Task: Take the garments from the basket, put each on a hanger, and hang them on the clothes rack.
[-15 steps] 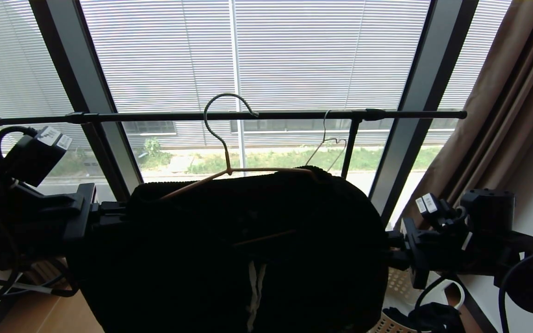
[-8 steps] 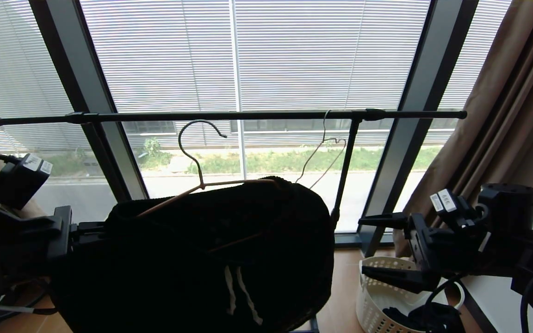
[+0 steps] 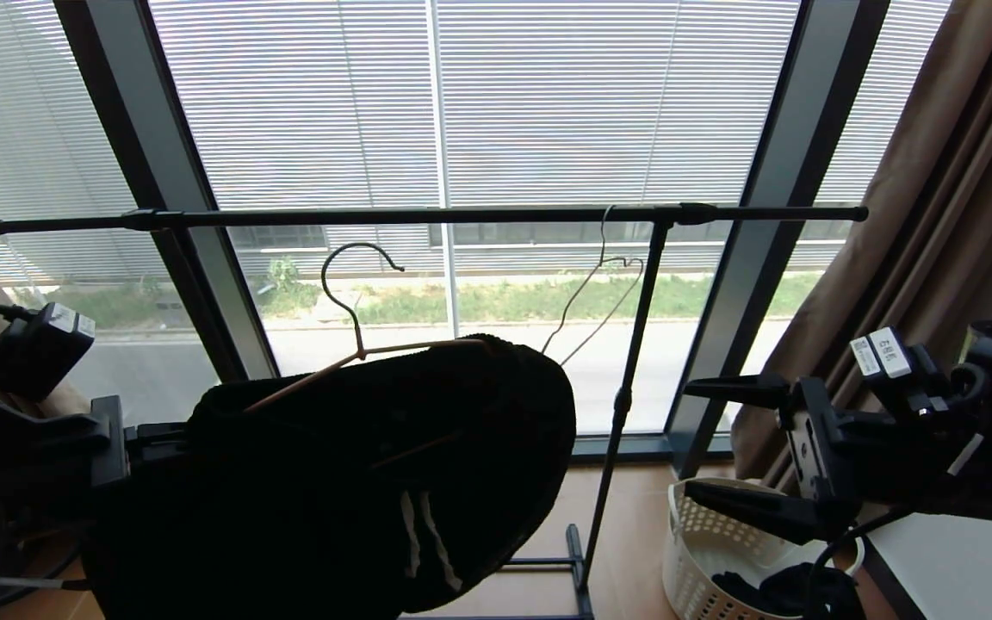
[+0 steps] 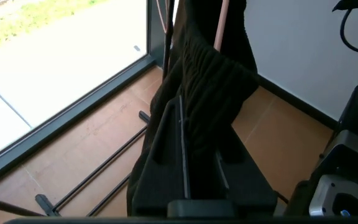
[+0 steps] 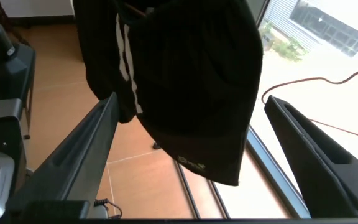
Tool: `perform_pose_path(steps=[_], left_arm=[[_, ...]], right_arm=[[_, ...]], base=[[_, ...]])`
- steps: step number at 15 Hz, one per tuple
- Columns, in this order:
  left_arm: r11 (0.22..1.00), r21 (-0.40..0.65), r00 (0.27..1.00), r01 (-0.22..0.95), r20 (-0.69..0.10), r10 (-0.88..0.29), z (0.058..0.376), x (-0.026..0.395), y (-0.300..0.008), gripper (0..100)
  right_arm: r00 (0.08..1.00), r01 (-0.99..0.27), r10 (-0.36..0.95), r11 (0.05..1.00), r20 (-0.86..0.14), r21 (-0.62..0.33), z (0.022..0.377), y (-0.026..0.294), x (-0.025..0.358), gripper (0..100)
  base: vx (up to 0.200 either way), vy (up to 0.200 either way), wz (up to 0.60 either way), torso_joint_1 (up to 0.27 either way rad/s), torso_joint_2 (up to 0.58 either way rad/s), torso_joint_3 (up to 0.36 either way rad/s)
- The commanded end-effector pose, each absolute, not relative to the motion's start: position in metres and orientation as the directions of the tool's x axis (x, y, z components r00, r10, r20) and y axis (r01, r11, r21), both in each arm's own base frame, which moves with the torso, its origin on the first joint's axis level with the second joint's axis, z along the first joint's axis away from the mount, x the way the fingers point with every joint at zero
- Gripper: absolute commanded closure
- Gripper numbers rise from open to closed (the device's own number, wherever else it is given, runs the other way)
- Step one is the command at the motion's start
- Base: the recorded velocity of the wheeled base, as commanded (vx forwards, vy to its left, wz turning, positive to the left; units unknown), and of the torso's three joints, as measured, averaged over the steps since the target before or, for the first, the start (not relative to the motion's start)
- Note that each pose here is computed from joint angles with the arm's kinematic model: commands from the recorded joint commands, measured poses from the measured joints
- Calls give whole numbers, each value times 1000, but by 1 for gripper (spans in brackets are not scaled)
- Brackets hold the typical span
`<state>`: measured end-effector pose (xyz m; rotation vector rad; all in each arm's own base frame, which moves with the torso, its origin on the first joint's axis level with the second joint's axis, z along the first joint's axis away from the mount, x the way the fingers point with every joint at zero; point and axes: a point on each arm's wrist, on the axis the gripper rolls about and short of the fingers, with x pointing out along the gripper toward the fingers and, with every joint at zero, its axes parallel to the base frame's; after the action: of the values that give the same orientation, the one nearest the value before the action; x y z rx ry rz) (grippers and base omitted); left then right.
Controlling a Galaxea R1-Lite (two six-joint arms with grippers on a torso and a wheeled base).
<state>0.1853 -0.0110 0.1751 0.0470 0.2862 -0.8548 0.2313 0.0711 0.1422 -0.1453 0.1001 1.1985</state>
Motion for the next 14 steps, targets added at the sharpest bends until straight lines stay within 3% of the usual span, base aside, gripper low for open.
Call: perform_pose_path(steps=[1, 4, 8, 12, 14], left_arm=[[653, -58, 605, 755, -322, -728, 168, 195, -27, 100], [692, -13, 637, 722, -379, -671, 163, 208, -39, 100], [721, 93, 662, 687, -490, -567, 140, 226, -41, 100], [724, 85, 651, 685, -518, -555, 132, 236, -43, 100], [750, 104, 683, 653, -507, -525, 138, 250, -44, 100]], right_arm=[[395, -918, 907, 386, -144, -89, 153, 82, 222, 0], [465, -885, 872, 458, -154, -84, 156, 91, 219, 0], [469, -883, 868, 463, -163, -78, 153, 91, 221, 0], [470, -883, 867, 464, -167, -74, 151, 92, 223, 0], [470, -883, 867, 464, -167, -74, 151, 92, 223, 0]], base=[[0, 0, 0, 0, 0, 0], [0, 0, 0, 0, 0, 0], [0, 0, 0, 0, 0, 0], [0, 0, 0, 0, 0, 0], [0, 0, 0, 0, 0, 0]])
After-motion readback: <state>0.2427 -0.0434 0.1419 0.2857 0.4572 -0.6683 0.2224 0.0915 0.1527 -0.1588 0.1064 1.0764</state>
